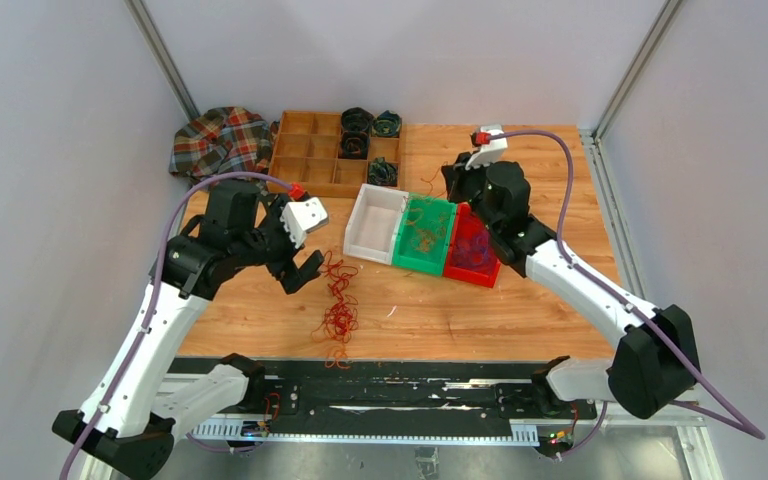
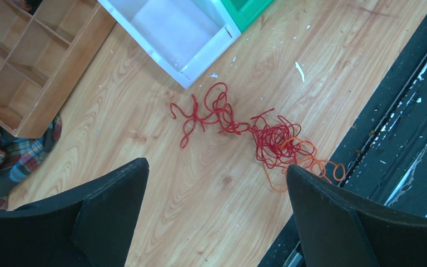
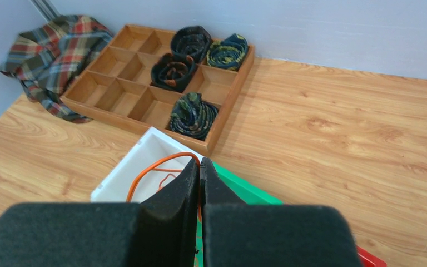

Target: Untangle the cables

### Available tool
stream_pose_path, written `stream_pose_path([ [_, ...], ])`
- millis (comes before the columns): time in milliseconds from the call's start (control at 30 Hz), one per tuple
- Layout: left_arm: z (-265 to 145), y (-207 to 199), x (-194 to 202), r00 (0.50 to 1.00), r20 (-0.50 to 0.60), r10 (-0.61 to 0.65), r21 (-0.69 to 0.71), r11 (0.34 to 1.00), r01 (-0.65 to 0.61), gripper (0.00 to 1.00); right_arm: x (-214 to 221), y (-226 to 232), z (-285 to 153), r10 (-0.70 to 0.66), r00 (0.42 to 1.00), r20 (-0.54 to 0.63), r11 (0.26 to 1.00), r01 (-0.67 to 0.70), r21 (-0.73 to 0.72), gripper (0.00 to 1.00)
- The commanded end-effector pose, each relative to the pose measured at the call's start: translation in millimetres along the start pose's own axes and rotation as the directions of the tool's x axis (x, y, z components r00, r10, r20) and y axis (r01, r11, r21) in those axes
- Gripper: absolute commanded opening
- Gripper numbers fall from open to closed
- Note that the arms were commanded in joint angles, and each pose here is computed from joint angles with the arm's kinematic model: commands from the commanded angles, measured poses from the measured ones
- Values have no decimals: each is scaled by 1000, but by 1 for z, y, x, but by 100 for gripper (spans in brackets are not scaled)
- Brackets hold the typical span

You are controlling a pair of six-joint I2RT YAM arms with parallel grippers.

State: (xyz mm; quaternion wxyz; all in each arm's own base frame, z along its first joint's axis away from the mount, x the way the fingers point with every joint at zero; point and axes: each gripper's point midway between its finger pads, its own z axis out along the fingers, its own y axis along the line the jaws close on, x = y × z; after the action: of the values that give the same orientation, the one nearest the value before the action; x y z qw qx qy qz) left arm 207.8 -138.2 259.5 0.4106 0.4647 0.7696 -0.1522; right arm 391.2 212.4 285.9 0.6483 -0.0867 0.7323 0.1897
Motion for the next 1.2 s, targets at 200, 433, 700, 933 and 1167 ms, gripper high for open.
stream_pose_path([
  [200,-4,2,2,999,-2,46,-23,999,-46,99,46,-38,0,-117,989,-89,984,127,126,1],
  [433,-2,3,3,999,-10,46,-21,999,-46,99,46,-47,-4,-149,985,-87,974,161,161,1],
  [700,-3,6,7,997,-23,67,-41,997,-68,100,53,-59,-7,-168,978,-127,958,192,213,1],
  [933,0,7,10,997,-35,71,-36,997,-72,100,40,-63,-39,-147,988,-53,964,155,214,1],
  [1167,-4,7,4,998,-18,64,-43,997,-64,100,51,-60,-38,-148,985,-84,969,161,185,1],
])
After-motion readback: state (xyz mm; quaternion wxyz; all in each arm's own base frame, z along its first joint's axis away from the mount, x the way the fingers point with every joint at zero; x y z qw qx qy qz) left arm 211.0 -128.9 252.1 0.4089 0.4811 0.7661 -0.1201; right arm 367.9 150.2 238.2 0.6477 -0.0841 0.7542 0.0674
